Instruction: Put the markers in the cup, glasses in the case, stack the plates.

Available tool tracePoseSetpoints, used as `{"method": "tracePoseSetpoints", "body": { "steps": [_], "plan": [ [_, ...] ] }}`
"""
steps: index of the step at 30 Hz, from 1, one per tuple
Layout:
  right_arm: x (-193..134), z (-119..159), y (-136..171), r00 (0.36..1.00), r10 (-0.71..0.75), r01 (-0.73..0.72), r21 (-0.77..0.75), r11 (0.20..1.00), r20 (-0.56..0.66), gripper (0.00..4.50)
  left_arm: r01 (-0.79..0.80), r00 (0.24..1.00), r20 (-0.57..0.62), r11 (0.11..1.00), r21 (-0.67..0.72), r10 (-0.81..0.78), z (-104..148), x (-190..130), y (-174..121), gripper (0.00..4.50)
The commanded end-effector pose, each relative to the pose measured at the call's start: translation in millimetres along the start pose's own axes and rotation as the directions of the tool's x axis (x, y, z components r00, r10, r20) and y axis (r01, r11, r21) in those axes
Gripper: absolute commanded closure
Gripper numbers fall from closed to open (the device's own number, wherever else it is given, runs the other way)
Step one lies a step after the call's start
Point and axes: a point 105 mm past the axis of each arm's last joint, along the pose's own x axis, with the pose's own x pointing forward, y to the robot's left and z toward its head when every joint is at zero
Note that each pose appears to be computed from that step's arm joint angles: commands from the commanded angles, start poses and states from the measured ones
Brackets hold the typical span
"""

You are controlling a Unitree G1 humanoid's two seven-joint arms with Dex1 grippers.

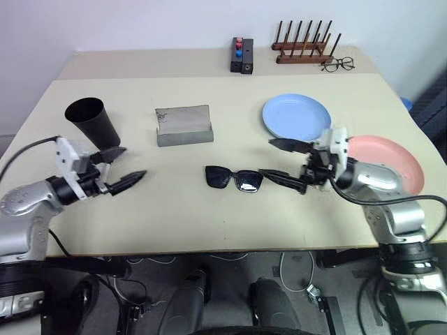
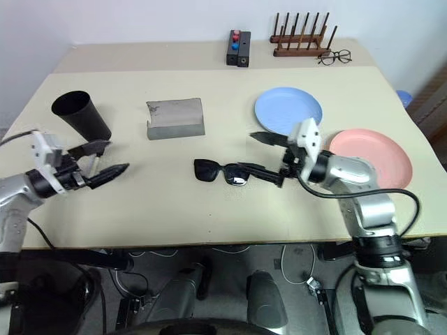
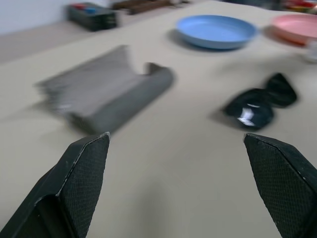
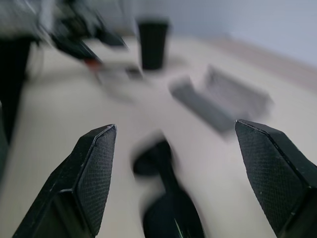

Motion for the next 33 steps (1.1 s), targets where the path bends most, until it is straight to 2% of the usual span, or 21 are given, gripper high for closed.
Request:
{"method": "tracePoseSetpoints", "body": {
  "steps": [1,5,7,11,15,18,21,24,30,31,33],
  "plan": [
    [29,8,14,0.997,0.034,-0.033,-0.016,0.999,0.064,0.65,-0.214,0.973,-0.077,0.976,0.034,0.216,1,-28,36,0.00],
    [52,12,27,0.993,0.051,-0.049,-0.021,0.999,0.105,0.65,-0.315,0.929,-0.185,0.947,0.061,0.321,2,-52,64,0.00],
    [51,10,24,0.993,0.047,-0.045,-0.022,0.999,0.111,0.65,-0.368,0.900,-0.229,0.928,0.052,0.370,6,-60,76,0.00],
    [47,-5,23,0.996,0.051,-0.047,-0.060,0.997,0.071,0.65,-0.456,0.815,-0.364,0.886,0.079,0.451,-5,-77,98,0.00],
    [48,0,23,0.994,0.040,-0.033,-0.071,0.997,0.098,0.65,-0.466,0.813,-0.374,0.884,0.040,0.445,-6,-71,110,0.00],
    [47,-2,19,0.996,0.008,0.000,-0.085,0.996,0.093,0.65,-0.449,0.793,-0.422,0.890,0.084,0.440,-19,-64,116,0.00],
    [50,0,21,0.995,0.005,0.004,-0.082,0.997,0.102,0.65,-0.436,0.815,-0.405,0.899,0.041,0.413,-31,-51,117,0.00],
    [46,-4,25,0.996,0.011,-0.003,-0.090,0.996,0.086,0.65,-0.406,0.799,-0.454,0.911,0.077,0.394,-53,-49,113,0.00],
    [37,-6,20,0.998,-0.021,0.027,-0.087,0.996,0.062,0.65,-0.406,0.804,-0.481,0.914,-0.012,0.350,-83,-48,101,0.00],
    [37,-7,20,0.998,-0.021,0.026,-0.088,0.996,0.059,0.58,-0.397,0.808,-0.491,0.917,-0.046,0.326,-87,-47,97,0.41],
    [36,-7,18,0.998,-0.030,0.035,-0.089,0.995,0.054,0.58,-0.371,0.799,-0.536,0.924,-0.086,0.271,-98,-49,88,0.84]
  ]
}}
